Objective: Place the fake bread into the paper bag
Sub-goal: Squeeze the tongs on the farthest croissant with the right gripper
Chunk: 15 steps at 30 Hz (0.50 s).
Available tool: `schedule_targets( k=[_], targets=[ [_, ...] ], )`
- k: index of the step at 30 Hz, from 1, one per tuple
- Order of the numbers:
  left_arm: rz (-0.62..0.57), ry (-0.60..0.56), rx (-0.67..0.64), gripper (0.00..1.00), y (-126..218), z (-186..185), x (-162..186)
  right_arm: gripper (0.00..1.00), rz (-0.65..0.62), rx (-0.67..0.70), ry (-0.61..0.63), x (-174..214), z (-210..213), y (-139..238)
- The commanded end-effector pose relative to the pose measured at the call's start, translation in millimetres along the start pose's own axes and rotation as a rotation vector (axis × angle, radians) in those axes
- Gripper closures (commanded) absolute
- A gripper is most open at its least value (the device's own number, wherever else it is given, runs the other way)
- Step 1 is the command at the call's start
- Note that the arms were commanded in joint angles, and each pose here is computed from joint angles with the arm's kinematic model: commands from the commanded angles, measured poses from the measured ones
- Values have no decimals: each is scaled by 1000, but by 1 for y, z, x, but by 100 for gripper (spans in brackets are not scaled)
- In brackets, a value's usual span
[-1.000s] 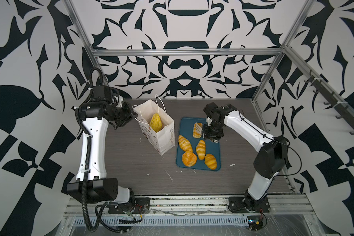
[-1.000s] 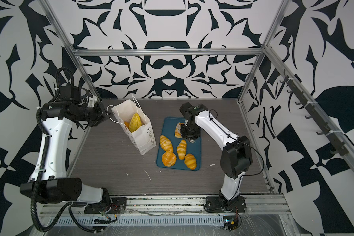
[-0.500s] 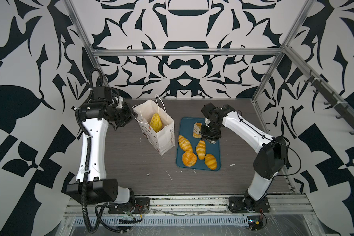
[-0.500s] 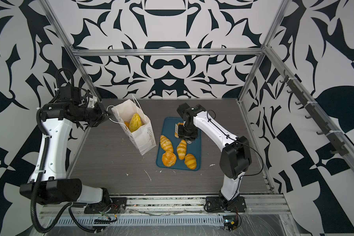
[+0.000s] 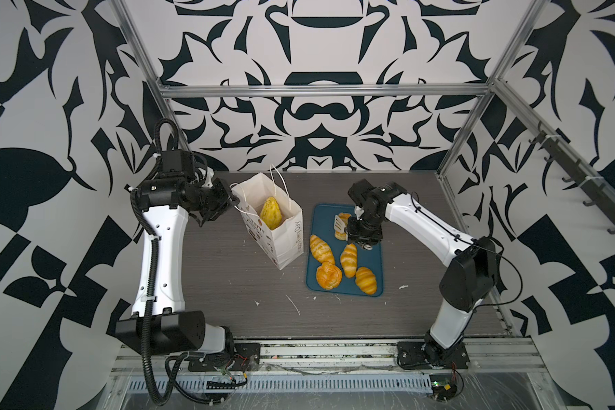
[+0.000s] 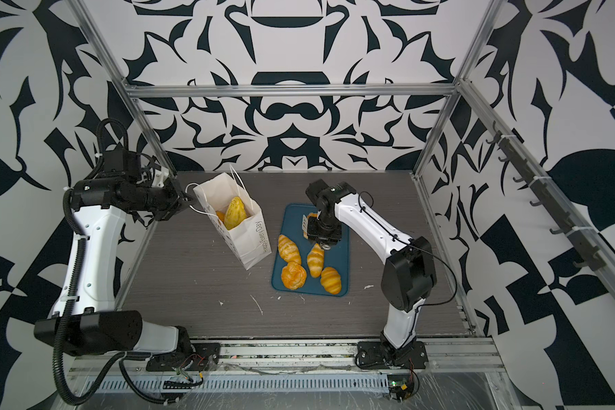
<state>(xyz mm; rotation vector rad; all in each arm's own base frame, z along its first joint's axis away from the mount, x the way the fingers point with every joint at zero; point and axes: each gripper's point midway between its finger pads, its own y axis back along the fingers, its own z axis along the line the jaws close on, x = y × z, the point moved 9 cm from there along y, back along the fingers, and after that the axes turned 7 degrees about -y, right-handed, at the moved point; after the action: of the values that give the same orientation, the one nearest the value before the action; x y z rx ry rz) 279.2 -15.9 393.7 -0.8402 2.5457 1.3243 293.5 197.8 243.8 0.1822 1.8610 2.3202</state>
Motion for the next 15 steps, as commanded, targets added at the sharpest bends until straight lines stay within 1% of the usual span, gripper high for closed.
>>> schedule_targets(
  k=[1,15],
  targets=[
    [14,7,-7,100,4,2,9,53,-9,-15,-7,1,4,3],
    [15,4,-11,100,4,3,11,53,-4,47,-8,0,-3,-8]
  ],
)
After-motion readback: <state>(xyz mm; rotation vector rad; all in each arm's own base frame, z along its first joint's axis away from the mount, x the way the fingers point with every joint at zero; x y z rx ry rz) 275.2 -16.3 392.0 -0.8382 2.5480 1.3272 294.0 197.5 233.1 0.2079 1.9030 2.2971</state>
